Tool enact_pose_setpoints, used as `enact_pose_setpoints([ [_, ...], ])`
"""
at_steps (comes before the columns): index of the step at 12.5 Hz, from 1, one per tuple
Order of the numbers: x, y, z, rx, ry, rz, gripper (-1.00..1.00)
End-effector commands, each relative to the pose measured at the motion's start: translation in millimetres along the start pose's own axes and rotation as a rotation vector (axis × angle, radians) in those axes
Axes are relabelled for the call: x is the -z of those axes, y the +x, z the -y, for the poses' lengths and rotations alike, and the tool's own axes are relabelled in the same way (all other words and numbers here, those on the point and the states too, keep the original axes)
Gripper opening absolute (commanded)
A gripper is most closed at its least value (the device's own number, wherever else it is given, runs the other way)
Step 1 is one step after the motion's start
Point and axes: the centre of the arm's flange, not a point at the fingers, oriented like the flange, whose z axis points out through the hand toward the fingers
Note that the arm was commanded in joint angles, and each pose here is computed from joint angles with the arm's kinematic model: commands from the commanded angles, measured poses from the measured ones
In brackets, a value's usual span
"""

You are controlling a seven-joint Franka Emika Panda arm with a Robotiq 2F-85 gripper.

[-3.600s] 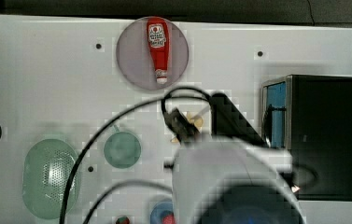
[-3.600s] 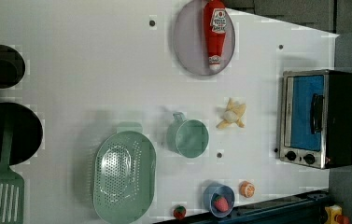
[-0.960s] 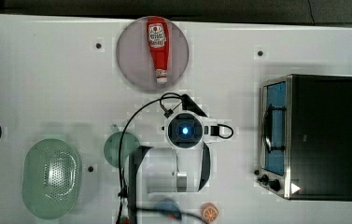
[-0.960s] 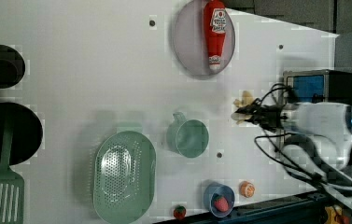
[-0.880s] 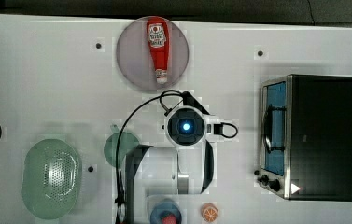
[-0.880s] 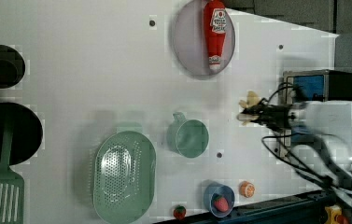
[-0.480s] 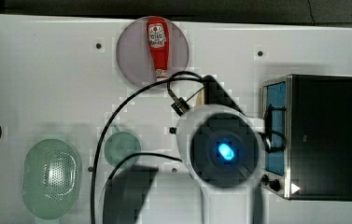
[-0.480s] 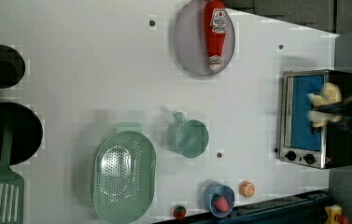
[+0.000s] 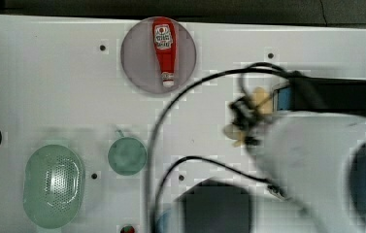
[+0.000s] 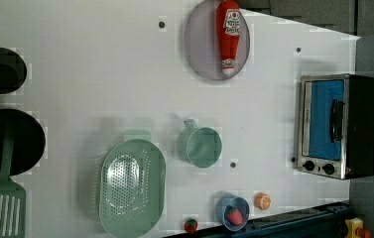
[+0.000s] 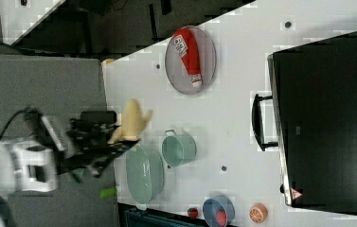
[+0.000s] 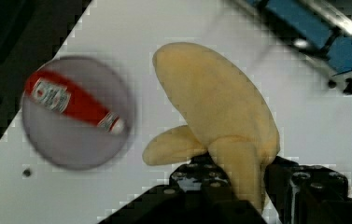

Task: Pick banana from table and place on oven.

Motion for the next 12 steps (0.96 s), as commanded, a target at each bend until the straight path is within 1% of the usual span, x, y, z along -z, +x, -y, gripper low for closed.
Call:
enact_pose_setpoints([
  [1,-60,82,-73,0.062,-0.104,0.026,-0.43],
  [2,-71,104,-90,0.101,-0.1,0.007,-0.43],
  [3,-84,126,-106,0.143,-0.099,-0.024,-0.43],
  [4,-97,146,-121,0.193,-0.108,-0.052,-0.43],
  [5,-111,162,-135,0.23,-0.127,-0.07,-0.43],
  [7,-134,186,-150,0.289,-0.173,-0.084,-0.43],
  [8,-141,194,-153,0.316,-0.19,-0.082,-0.43],
  [9,-149,199,-155,0.341,-0.206,-0.071,-0.43],
  [10,-157,202,-157,0.365,-0.214,-0.055,-0.33],
  [11,-164,205,-160,0.38,-0.217,-0.048,-0.13],
  [12,-167,208,-161,0.379,-0.221,-0.053,0.1],
])
